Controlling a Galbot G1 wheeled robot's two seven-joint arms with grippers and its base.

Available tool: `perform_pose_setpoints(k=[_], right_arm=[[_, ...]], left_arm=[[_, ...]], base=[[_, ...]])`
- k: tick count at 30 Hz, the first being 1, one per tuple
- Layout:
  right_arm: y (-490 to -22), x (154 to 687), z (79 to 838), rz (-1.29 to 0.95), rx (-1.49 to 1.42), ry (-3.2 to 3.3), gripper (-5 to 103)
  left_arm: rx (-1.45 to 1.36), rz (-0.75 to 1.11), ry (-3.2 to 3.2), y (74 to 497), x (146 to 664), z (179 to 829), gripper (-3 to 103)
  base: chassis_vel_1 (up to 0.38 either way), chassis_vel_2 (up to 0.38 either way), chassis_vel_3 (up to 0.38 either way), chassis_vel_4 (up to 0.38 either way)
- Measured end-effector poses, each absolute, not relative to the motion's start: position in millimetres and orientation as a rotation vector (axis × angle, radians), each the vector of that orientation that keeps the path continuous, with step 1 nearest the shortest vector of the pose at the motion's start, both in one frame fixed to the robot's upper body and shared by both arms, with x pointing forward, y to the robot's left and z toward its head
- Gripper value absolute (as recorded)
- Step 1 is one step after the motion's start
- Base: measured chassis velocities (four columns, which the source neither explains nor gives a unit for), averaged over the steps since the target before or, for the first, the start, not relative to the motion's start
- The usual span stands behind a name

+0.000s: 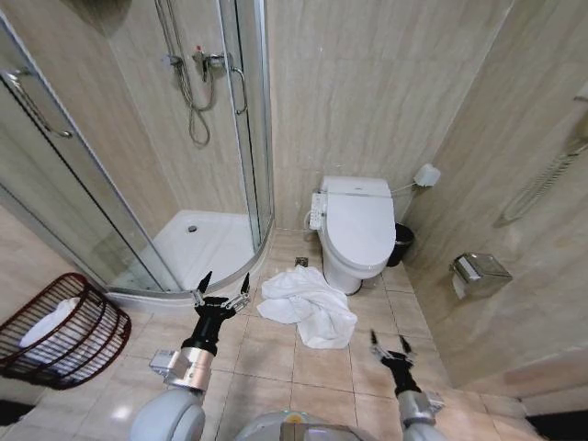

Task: Discard the used towel into the hamper.

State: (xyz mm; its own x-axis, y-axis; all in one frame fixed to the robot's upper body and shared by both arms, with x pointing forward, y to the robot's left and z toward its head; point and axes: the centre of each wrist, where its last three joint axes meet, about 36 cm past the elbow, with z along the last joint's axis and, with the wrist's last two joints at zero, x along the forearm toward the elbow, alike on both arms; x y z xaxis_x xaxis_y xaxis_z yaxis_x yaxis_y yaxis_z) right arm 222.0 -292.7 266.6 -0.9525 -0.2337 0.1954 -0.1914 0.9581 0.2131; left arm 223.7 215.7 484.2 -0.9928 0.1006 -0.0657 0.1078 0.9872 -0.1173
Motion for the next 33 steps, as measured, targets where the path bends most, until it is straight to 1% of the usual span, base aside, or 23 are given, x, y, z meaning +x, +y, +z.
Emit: perform_pose_setpoints(k=[3, 8, 16, 23, 33], right_arm=[[-289.8, 224.8, 265.9, -0.245, 0.386, -2.847, 100], [-288.7, 234.8, 265.2, -0.155, 0.288, -2.758, 100], [-298.8, 260.2, 252.2, -0.141, 0.252, -2.755, 100], [-307.2, 260.7, 249.7, -0.147, 0.329, -2.690, 100], [-317.7, 252.3, 239.5, -0.151, 0.337, -2.680, 100]], left_arm=[[0.161, -0.186, 3.072, 215.7, 223.7, 484.2, 100], [0.161, -0.186, 3.072, 215.7, 223.7, 484.2, 100], [0.161, -0.186, 3.072, 215.7, 223.7, 484.2, 100], [0.161, -0.186, 3.072, 215.7, 223.7, 484.2, 100], [0.161, -0.186, 3.072, 215.7, 223.7, 484.2, 100]], base=[[0.000, 0.000, 0.000, 0.000], [0.000, 0.000, 0.000, 0.000], [0.000, 0.000, 0.000, 0.000], [0.000, 0.000, 0.000, 0.000], [0.000, 0.000, 0.000, 0.000]])
